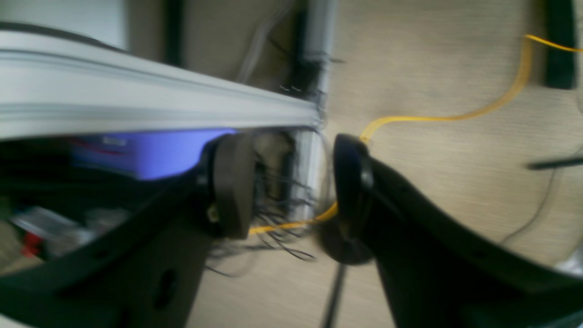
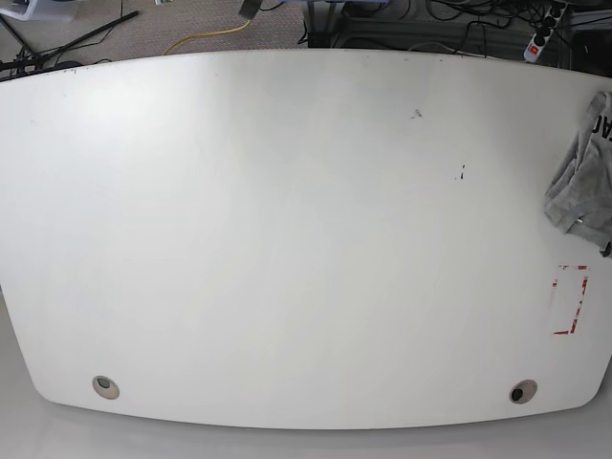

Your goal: Fold the T-shirt properly

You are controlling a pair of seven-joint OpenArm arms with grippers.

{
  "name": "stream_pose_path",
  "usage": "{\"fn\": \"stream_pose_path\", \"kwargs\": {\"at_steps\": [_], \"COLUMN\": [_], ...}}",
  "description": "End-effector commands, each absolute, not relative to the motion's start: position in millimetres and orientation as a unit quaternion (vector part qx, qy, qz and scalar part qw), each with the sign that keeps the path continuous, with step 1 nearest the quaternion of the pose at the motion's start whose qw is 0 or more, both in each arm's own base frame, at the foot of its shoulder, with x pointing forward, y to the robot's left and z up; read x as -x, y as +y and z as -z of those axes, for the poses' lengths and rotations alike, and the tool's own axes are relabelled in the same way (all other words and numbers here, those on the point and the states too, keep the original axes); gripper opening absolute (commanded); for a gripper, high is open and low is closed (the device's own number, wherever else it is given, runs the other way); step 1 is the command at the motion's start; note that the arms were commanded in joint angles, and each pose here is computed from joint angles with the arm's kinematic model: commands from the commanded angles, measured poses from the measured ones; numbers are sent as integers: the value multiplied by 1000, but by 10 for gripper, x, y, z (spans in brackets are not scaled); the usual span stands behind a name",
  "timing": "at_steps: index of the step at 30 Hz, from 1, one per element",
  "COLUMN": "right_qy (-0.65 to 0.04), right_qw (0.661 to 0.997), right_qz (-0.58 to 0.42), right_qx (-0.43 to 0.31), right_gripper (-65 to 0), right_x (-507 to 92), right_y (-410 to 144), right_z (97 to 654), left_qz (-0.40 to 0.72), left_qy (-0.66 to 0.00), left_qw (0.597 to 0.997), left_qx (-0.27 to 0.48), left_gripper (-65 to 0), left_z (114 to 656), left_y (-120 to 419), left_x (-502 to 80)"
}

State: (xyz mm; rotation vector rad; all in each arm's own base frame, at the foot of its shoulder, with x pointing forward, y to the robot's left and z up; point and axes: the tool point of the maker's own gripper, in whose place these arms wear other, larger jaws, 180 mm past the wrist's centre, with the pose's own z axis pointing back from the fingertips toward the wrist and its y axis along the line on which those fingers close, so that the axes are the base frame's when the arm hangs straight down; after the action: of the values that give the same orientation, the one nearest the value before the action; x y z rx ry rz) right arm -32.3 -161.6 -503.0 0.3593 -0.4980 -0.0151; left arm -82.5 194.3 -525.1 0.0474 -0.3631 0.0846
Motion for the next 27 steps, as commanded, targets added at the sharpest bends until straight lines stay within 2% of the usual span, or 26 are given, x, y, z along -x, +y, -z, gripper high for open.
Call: {"fn": "stream_pose_path", "kwargs": {"at_steps": [1, 11, 15, 24, 27], "right_qy": [-227, -187, -160, -135, -123], "right_qw": [956, 964, 974, 977, 978], "right_qz": [-3, -1, 25, 50, 61], "right_qx": [-185, -189, -159, -159, -157], "right_gripper": [-382, -382, -382, -382, -382], "right_x": [399, 190, 125, -65, -117], "right_y": [-1513, -1380, -1526, -1521, -1514], "right_z": [5169, 5736, 6018, 6247, 6317], "left_qz": [-47, -43, -51, -28, -34], "left_qy": [-170, -102, -73, -32, -25], "left_qw": [984, 994, 996, 999, 998], "left_qx": [-30, -19, -18, -7, -36], "left_gripper": [-289, -290, -290, -292, -292], "left_z": [5411, 6065, 6291, 6515, 6553], "left_y": [2012, 2033, 2047, 1943, 2030], "left_x": [838, 795, 697, 506, 403]}}
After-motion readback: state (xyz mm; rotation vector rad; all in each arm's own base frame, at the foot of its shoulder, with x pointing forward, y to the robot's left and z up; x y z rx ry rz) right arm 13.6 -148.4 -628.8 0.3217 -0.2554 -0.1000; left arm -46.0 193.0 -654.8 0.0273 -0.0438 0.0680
